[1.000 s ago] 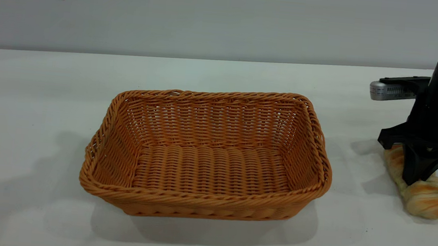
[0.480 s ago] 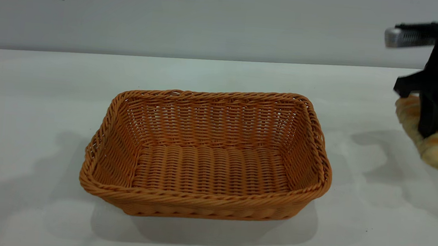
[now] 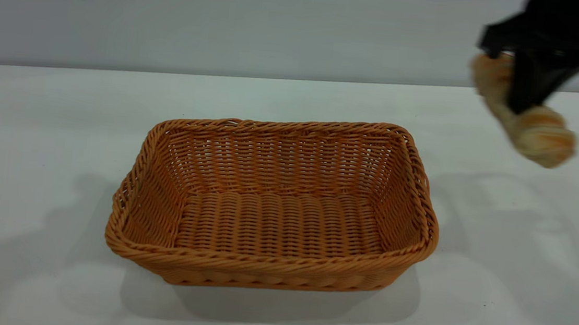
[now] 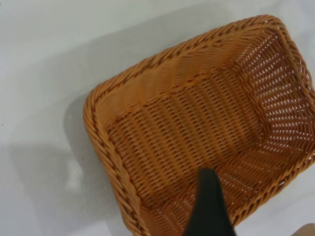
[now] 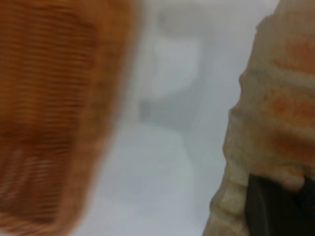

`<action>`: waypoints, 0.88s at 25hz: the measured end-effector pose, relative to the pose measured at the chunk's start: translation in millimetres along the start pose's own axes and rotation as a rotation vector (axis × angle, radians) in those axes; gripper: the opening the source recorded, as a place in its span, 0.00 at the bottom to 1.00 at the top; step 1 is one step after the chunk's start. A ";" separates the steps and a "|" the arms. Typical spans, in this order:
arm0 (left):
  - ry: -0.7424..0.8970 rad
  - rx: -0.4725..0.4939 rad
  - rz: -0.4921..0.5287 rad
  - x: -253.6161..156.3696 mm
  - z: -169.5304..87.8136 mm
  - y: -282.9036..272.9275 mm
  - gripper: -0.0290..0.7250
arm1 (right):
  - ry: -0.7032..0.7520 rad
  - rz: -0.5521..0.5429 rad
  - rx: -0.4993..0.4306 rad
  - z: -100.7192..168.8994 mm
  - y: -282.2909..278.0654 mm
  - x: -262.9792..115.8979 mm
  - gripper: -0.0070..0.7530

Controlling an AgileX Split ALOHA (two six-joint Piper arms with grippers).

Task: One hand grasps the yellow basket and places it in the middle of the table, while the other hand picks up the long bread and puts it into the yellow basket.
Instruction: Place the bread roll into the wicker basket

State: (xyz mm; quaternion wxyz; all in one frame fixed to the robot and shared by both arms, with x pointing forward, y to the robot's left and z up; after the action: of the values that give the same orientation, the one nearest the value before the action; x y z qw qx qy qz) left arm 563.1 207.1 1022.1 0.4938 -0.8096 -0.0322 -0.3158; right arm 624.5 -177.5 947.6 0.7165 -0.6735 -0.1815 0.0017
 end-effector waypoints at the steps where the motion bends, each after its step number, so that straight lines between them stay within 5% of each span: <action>1: 0.000 0.000 0.000 0.0 0.0 0.0 0.83 | -0.026 -0.004 0.018 13.1 -0.8 -0.3 0.05; 12: 0.001 0.000 0.000 0.0 0.0 0.0 0.83 | -0.284 -0.168 0.211 131.9 -5.1 -2.3 0.05; 22: 0.034 0.022 -0.029 2.1 -3.7 -11.4 0.83 | -0.297 -0.070 0.243 144.1 50.3 -8.3 0.05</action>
State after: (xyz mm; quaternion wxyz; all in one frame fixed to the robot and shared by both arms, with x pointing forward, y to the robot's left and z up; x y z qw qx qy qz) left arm 558.8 209.3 1033.3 0.4986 -0.7980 -0.0391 -0.3362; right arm 591.2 -35.8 900.8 0.7577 -0.5675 -0.3070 0.0979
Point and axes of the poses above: a point on each arm's last joint axis where the gripper is mounted, y pointing out along that axis toward the gripper, z along the wrist's bending axis when the last joint is at zero, x = y × z, the point moved 3 cm from there along y, pointing out along that axis toward the gripper, and after that the axes turned 8 degrees about y, right-handed, at the moved point
